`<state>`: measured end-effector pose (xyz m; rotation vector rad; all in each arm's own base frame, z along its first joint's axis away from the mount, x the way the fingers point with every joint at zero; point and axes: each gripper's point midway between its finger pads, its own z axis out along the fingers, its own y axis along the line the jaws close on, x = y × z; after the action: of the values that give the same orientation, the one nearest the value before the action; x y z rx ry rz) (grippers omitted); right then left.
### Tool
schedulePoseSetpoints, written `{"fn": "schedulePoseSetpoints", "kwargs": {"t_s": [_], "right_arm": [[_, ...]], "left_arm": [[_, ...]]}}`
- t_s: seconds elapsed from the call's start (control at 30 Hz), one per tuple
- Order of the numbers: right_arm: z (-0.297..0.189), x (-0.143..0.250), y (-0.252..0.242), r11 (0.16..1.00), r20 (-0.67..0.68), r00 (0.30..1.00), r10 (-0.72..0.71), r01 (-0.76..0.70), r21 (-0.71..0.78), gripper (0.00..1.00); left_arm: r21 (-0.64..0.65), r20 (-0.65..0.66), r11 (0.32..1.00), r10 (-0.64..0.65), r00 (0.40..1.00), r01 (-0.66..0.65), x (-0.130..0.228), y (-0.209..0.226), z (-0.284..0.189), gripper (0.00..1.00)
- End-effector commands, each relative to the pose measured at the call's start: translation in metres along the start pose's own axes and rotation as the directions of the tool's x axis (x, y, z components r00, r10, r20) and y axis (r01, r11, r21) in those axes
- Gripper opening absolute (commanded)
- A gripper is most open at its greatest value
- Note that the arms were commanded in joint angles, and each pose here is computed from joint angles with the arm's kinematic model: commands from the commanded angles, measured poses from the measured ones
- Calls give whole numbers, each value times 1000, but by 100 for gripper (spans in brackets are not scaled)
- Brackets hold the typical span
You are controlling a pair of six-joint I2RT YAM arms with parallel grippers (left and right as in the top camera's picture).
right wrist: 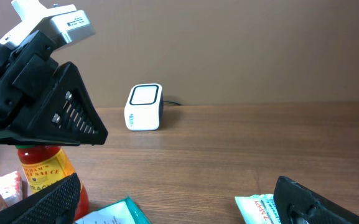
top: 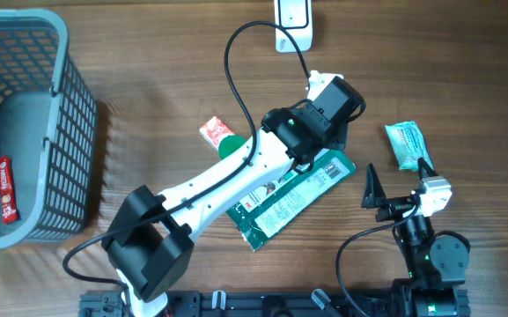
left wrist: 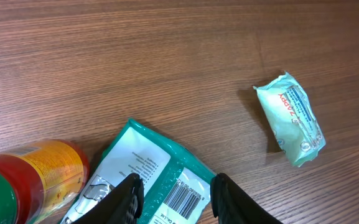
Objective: Scan the item barcode
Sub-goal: 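Carry the mint-green packet across and drop it right of the green packet, then return the left gripper into the basket above the red Nescafé stick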
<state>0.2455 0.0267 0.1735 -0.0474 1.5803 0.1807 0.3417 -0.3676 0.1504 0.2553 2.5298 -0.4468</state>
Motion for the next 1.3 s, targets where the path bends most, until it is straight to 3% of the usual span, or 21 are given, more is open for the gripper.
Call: {"fn": "schedulePoseSetpoints", "kwargs": {"t_s": [0.0, 0.23, 0.5, 0.73, 0.9, 1.1, 1.27], "right_arm": [[0, -2, -2, 1000, 8, 1000, -7, 7, 14, 100], [0, -2, -2, 1000, 8, 1000, -7, 7, 14, 100], [0, -2, -2, 1000, 8, 1000, -7, 6, 13, 100], [0, -2, -2, 1000, 8, 1000, -7, 6, 14, 100], [0, -2, -2, 1000, 8, 1000, -7, 6, 14, 100], [0, -2, -2, 1000, 8, 1000, -7, 7, 14, 100], [0, -2, -2, 1000, 8, 1000, -7, 7, 14, 100]], "left_arm": [[-3, 26, 1000, 15, 1000, -15, -7, -3, -4, 41], [58, 120, 998, 8, 993, -15, -41, -19, -45, 55], [-12, 353, 999, -41, 935, 49, -99, 5, -144, 94], [-59, 513, 974, -160, 843, 220, -137, 84, -226, 98], [-108, 606, 919, -242, 758, 380, -150, 163, -277, 100], [-166, 692, 786, -338, 638, 596, -137, 259, -330, 99], [-244, 738, 633, -370, 564, 734, -110, 332, -361, 100]]}}
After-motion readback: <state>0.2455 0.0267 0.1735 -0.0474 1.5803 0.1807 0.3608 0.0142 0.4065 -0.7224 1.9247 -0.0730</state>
